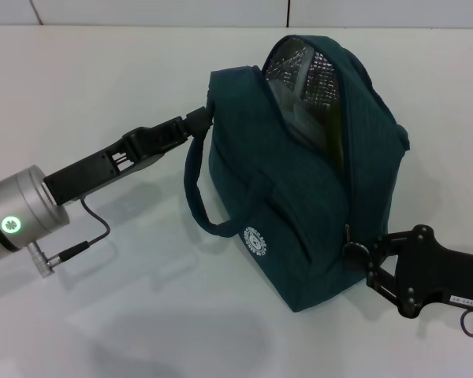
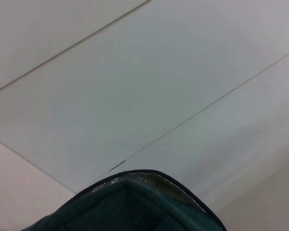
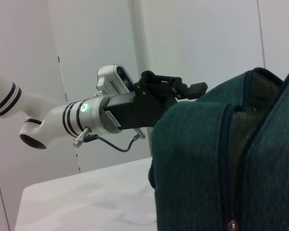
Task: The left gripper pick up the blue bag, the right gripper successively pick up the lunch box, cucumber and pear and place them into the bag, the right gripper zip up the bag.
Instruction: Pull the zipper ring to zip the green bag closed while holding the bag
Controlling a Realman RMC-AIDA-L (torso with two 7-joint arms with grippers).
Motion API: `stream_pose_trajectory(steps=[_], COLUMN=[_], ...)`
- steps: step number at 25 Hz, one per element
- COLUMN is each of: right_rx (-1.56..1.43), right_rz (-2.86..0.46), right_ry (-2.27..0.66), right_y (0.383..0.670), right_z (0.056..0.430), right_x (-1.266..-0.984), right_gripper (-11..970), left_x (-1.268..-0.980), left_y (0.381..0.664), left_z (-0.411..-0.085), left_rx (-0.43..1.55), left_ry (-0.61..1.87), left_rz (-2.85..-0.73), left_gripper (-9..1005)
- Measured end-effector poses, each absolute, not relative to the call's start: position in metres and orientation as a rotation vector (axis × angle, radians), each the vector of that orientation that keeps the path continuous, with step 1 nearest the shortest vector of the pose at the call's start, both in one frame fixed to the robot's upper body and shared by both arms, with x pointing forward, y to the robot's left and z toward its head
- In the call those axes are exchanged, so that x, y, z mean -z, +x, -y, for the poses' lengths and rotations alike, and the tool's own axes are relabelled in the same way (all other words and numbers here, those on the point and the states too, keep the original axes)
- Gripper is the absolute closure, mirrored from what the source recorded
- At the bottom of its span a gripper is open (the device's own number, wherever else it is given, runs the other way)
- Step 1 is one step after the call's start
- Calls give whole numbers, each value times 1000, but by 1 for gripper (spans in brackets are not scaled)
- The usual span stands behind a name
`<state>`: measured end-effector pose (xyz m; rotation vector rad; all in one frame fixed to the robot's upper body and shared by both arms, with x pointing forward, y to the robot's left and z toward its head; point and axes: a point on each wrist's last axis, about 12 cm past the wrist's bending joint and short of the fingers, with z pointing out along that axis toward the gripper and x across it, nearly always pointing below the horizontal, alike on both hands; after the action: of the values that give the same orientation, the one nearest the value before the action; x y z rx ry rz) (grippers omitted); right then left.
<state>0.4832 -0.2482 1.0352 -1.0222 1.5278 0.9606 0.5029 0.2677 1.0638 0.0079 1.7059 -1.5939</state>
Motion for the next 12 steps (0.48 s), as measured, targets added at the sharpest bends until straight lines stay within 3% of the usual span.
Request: stream_pose_trajectory(steps=[12], right_rx=[-967], right_rz=[-1531], right_ry=[-1001], right_y=[481], right_z=[250], right_x=[-1035], right_gripper=[867], left_x=[-1063], left_y=[501], left_z=[-269], left_rx=[1595], left_ry=[4], left_rz=[-1706], left_gripper=[782])
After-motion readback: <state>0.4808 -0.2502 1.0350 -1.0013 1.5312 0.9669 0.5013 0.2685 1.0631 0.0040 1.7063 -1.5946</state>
